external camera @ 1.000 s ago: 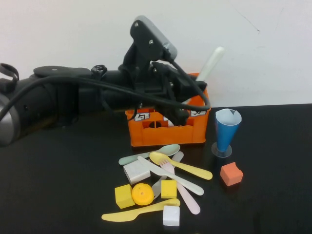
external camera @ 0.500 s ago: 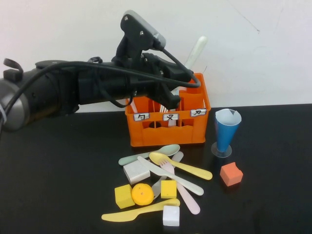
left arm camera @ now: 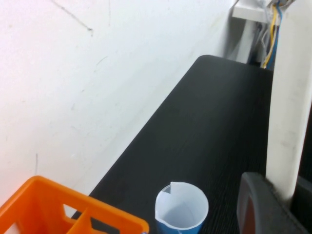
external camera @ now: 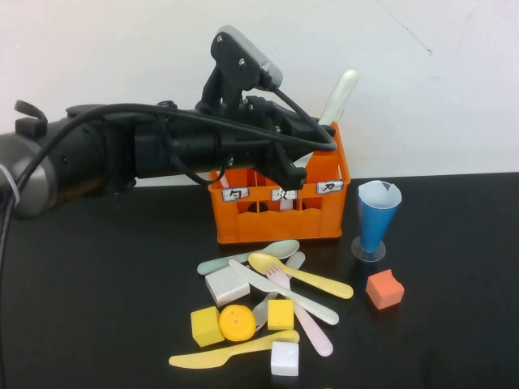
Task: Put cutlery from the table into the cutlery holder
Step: Place the fork on the box
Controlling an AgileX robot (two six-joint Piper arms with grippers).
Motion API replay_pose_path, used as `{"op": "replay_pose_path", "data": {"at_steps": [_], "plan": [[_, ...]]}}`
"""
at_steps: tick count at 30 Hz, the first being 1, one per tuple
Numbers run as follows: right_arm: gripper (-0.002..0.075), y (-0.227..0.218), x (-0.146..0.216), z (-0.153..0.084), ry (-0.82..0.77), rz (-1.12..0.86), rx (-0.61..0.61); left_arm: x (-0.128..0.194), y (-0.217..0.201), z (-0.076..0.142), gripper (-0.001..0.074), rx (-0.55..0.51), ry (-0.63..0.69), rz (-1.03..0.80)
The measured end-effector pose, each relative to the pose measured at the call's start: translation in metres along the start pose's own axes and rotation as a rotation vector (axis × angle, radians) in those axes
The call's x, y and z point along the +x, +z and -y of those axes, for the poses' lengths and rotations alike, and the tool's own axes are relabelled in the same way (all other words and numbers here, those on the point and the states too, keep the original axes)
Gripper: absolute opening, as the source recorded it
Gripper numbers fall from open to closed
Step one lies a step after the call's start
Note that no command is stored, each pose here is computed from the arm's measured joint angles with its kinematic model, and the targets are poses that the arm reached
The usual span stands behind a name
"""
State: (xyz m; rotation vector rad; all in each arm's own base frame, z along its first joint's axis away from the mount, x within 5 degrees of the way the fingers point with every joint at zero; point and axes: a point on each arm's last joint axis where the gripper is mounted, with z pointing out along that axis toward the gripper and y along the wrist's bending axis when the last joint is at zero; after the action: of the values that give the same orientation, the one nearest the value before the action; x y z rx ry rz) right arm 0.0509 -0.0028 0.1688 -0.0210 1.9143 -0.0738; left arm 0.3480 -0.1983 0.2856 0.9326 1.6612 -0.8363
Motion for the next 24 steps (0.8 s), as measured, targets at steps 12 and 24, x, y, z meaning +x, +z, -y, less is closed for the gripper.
{"op": "replay_pose_path", "data": {"at_steps": [12,24], "plan": [[-0.0003,0.000,0.000,0.000,0.000,0.000,0.000,-0.001,-0.001,0.015,0.0038,0.162,0.002,0.011],[-0.0003,0.000,0.000,0.000,0.000,0.000,0.000,0.001,-0.012,0.029,0.0038,0.163,0.202,-0.193]]}}
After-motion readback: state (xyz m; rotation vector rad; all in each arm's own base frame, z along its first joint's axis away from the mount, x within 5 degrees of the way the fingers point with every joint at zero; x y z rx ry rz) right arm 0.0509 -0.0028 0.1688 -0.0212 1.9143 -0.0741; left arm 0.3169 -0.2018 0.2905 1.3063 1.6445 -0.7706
